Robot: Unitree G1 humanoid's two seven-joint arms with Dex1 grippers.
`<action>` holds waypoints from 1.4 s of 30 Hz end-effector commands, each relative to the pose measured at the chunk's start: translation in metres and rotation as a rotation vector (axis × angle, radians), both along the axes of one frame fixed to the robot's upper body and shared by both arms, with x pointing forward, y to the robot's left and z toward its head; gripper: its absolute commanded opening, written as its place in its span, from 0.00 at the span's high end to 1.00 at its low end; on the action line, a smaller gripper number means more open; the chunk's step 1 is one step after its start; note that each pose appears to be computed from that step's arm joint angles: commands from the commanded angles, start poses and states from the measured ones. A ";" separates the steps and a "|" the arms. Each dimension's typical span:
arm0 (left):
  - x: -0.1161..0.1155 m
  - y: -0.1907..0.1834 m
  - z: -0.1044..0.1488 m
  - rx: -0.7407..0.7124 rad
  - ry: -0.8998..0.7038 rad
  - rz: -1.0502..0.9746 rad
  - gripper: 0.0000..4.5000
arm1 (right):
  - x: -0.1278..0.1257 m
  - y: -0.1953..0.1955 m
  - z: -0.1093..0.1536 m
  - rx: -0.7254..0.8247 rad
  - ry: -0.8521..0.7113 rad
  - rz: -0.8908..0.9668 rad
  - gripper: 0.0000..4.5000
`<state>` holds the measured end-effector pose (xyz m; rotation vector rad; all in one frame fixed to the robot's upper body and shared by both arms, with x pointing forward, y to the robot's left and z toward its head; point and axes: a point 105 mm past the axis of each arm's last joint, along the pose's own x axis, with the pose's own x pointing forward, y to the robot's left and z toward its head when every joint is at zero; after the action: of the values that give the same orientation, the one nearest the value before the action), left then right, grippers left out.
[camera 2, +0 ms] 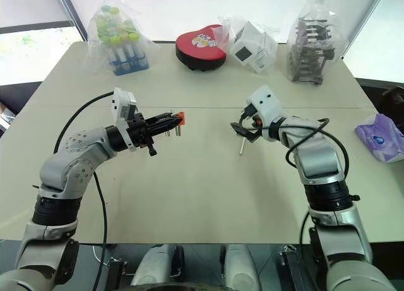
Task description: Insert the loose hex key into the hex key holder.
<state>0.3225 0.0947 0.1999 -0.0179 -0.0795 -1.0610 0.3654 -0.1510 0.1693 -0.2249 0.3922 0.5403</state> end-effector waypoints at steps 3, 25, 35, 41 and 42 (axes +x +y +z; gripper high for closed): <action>0.000 0.000 0.007 -0.007 -0.048 0.011 1.00 | -0.016 0.004 -0.007 0.038 0.191 -0.136 0.01; -0.002 0.003 0.007 0.003 -0.054 0.033 1.00 | -0.002 -0.004 -0.041 -0.033 0.249 -0.291 0.01; -0.002 0.004 0.006 0.003 -0.059 0.048 1.00 | 0.001 -0.003 -0.054 -0.130 0.212 -0.249 0.78; -0.001 0.003 0.006 0.005 -0.058 0.045 1.00 | 0.002 0.008 -0.036 -0.088 0.081 -0.176 0.99; -0.001 0.002 0.006 0.004 -0.058 0.043 1.00 | 0.004 0.014 -0.025 -0.060 0.012 -0.139 0.99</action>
<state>0.3249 0.0979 0.1939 -0.0120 -0.0728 -1.0109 0.3668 -0.1483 0.1193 -0.2398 0.5790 0.3370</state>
